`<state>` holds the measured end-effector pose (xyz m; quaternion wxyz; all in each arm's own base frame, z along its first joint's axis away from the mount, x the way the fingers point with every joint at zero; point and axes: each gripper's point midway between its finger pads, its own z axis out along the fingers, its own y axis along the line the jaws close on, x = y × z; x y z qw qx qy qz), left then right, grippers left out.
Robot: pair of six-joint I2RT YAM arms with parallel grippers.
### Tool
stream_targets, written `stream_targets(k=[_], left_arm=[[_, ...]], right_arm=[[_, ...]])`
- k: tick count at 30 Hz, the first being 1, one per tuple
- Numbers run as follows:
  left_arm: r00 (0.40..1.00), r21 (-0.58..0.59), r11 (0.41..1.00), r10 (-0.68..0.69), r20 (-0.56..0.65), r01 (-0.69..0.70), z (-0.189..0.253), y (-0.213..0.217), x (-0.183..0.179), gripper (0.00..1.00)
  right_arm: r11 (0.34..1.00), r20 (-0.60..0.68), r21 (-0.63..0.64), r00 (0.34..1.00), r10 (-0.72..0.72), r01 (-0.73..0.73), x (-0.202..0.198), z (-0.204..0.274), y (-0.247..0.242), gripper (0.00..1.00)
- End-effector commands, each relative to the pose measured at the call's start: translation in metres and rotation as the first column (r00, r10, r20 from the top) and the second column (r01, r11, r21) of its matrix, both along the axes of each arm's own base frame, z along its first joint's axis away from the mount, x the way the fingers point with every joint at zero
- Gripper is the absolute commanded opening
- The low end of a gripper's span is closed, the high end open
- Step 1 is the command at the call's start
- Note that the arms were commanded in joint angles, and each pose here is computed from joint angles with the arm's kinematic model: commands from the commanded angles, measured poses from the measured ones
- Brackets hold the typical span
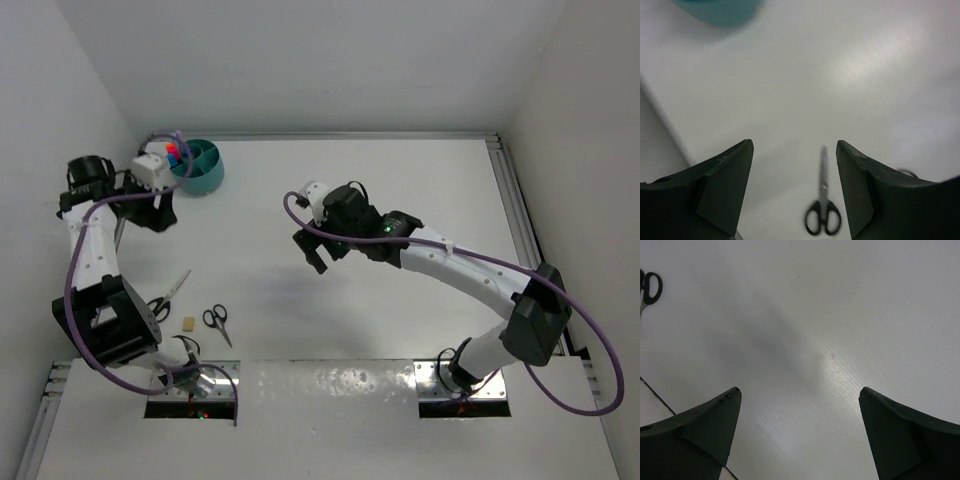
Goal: Sort the stationery into containers
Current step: Pick up the stationery from the corner of the board.
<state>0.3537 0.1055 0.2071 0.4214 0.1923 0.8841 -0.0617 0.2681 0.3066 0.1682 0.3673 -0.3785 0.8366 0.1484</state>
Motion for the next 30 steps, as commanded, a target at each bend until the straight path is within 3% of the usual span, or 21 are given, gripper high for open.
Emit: stream_targets(k=[1,6,10,16,21,23,27,30], left_arm=[[0.979,0.103,0.983,-0.136,-0.150,0.152,-0.035,-0.020,-0.055,0.65],[0.939,0.118,0.971,-0.166,-0.300,0.209,-0.086,-0.042,-0.096,0.60],[0.931,0.206,0.974,-0.009,-0.364,0.090,-0.112,-0.023,-0.104,0.57],[0.908,0.285,0.958,0.116,-0.403,0.004,-0.124,-0.016,-0.112,0.54],[0.835,0.423,0.903,0.285,-0.470,-0.070,-0.133,0.008,-0.144,0.54],[0.780,0.462,0.882,0.350,-0.519,-0.088,-0.144,0.015,-0.166,0.54],[0.709,0.440,0.888,0.397,-0.582,-0.136,-0.163,0.023,-0.187,0.49],[0.672,0.352,0.906,0.414,-0.614,-0.235,-0.167,0.039,-0.190,0.45]], right_arm=[[0.998,0.034,0.059,0.999,0.002,-0.004,0.007,0.008,0.006,0.98],[0.998,0.000,0.060,1.000,0.003,-0.003,0.003,-0.002,0.005,0.97],[0.997,-0.026,0.073,0.999,-0.021,0.023,0.000,-0.006,0.004,0.96],[0.995,-0.046,0.095,0.999,-0.012,0.016,-0.010,-0.004,0.004,0.96],[0.998,-0.042,0.058,0.999,0.029,-0.027,-0.016,0.004,0.009,0.96],[0.998,-0.044,0.044,0.998,0.039,-0.037,-0.017,0.003,0.013,0.96],[0.996,-0.040,0.057,0.996,0.077,-0.075,-0.018,0.018,0.030,0.96],[0.994,-0.038,0.047,0.994,0.104,-0.102,-0.019,0.022,0.041,0.96]])
